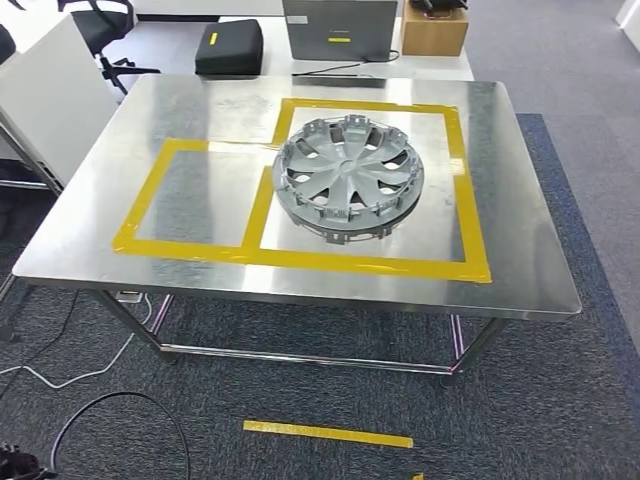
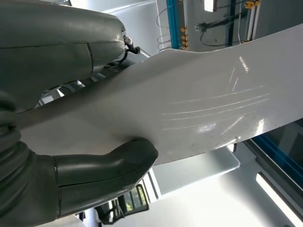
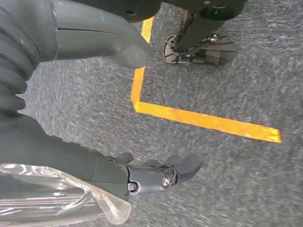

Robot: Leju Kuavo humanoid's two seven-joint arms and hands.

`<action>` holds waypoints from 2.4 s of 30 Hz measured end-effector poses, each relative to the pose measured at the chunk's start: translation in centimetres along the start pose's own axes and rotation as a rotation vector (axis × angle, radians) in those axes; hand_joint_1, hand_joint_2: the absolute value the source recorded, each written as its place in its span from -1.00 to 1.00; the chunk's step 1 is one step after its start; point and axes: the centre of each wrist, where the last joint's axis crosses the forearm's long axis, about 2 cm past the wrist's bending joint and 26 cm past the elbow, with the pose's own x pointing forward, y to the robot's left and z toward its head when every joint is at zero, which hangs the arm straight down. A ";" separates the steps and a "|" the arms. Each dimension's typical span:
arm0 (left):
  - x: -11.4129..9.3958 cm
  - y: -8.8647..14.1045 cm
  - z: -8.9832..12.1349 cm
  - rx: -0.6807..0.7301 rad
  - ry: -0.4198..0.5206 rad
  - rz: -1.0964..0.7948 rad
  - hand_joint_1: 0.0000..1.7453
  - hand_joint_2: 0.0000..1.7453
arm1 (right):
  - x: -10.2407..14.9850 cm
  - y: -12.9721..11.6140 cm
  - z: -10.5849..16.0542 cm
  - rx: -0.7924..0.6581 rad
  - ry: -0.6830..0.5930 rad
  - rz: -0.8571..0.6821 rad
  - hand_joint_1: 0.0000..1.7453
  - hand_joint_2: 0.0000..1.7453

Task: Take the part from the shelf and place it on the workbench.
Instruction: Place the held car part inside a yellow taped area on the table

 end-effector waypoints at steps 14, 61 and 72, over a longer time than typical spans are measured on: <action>-0.1 -0.1 0.3 -0.024 -0.003 -0.003 1.00 1.00 | -0.1 0.1 0.0 0.002 -0.005 -0.024 -1.00 1.00; -0.2 0.1 0.5 -0.048 -0.016 -0.025 1.00 1.00 | -0.2 0.4 0.1 0.006 -0.011 -0.037 -1.00 1.00; -0.2 0.1 0.5 -0.055 -0.021 -0.027 1.00 1.00 | -0.1 0.6 0.2 0.051 -0.016 -0.062 -1.00 1.00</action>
